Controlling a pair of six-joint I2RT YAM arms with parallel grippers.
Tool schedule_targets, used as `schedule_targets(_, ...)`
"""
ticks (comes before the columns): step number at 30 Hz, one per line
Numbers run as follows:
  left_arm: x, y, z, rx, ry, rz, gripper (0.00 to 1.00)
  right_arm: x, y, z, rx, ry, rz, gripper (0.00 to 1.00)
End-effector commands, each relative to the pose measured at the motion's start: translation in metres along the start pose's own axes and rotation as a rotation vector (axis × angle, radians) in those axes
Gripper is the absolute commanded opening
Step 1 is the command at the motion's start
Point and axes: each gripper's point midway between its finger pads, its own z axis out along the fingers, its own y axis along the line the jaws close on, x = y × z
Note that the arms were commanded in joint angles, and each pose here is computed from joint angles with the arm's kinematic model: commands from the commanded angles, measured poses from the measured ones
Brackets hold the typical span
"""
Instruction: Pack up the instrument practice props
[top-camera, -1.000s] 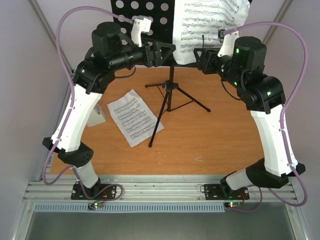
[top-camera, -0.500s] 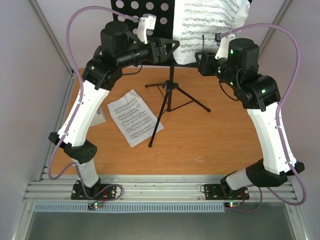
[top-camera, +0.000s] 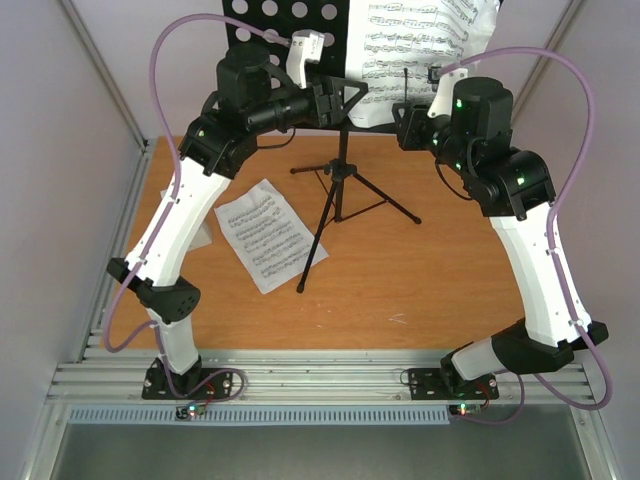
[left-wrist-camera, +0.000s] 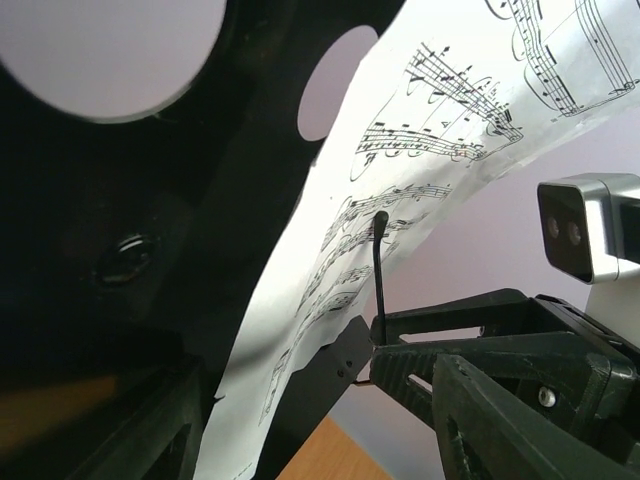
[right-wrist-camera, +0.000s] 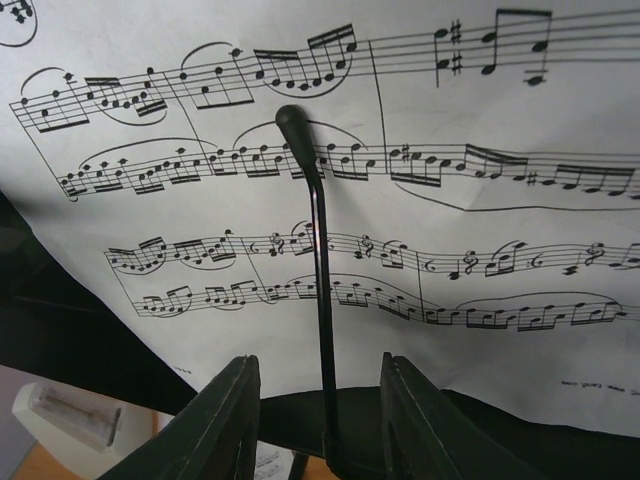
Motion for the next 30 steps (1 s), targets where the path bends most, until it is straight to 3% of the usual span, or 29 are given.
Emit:
schedule_targets(1,-0.015,0.001,0.004,0.001,-0.065,0.051,0.61,-0.010,-0.002,-0.005,0.005,-0.044,-0.001,0.33)
schedule_targets(17,-0.004,-0.005,0.012,0.006,-0.047,0.163,0.25,-0.009,-0.003,0.001,0.009,-0.051,-0.002,0.16)
schedule_targets(22,-0.006,-0.004,0.012,-0.011,-0.058,0.172,0.03,-0.008,-0.003,-0.001,0.008,-0.053,-0.001,0.04)
schedule_targets(30,-0.010,-0.002,0.005,-0.042,-0.080,0.170,0.00,-0.005,-0.004,-0.007,-0.004,-0.083,-0.032,0.01)
